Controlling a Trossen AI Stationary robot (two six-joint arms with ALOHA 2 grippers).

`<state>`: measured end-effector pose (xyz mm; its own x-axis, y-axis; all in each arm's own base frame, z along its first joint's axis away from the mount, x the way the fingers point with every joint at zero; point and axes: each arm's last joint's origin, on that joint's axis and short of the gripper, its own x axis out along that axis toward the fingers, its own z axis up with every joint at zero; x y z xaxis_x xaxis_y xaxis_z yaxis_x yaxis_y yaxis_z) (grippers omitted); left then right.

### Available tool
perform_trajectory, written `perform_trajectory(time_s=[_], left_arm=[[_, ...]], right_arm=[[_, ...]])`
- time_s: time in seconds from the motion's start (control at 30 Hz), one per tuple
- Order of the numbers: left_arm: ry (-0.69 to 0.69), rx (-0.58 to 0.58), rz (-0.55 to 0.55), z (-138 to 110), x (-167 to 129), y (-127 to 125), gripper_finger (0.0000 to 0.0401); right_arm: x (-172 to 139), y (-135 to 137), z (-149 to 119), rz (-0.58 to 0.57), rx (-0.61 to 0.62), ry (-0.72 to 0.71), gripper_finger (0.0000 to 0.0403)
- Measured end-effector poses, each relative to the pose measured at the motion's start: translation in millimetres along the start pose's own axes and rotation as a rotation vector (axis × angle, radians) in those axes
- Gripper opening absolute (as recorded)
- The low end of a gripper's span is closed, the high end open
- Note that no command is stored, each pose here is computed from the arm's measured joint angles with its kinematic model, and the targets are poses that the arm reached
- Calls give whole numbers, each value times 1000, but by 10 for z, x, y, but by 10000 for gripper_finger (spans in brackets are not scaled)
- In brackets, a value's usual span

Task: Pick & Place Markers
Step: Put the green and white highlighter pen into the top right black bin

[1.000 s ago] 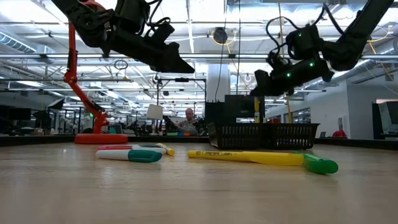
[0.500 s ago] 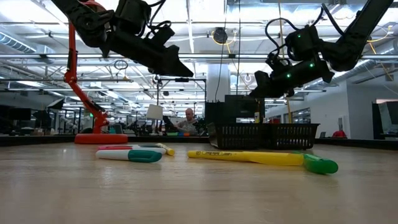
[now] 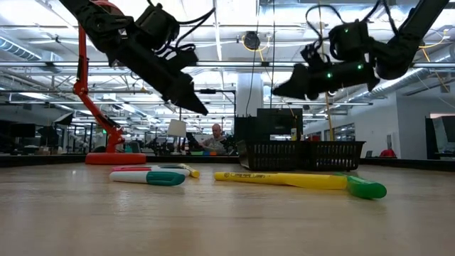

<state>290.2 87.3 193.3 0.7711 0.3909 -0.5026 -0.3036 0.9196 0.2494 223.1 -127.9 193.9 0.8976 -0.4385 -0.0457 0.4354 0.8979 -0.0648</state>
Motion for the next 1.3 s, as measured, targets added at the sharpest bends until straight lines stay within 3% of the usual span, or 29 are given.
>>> perform_trajectory(time_s=[0.13,0.3,0.43,0.53,0.67,0.97,1.3], left_arm=[[35,-63,-36,-29,-9,-64,153],[244,-154,-283,-205,-86,-320,165],[439,-79,-396,-356,-238,-619,175],[480,21,-393,-393,-328,-790,177],[443,69,-396,-367,-385,-944,177],[471,-40,-355,-385,-391,-1016,177],[576,-83,-317,-597,-167,-1128,177]], right_arm=[[1,207,98,81,-15,-93,118],[-11,339,162,128,-24,-155,118],[-16,369,184,135,-37,-178,118],[-17,377,186,138,-37,-180,117],[-17,377,186,138,-37,-180,119],[-30,372,247,128,-66,-246,121],[-49,366,320,111,-124,-327,121]])
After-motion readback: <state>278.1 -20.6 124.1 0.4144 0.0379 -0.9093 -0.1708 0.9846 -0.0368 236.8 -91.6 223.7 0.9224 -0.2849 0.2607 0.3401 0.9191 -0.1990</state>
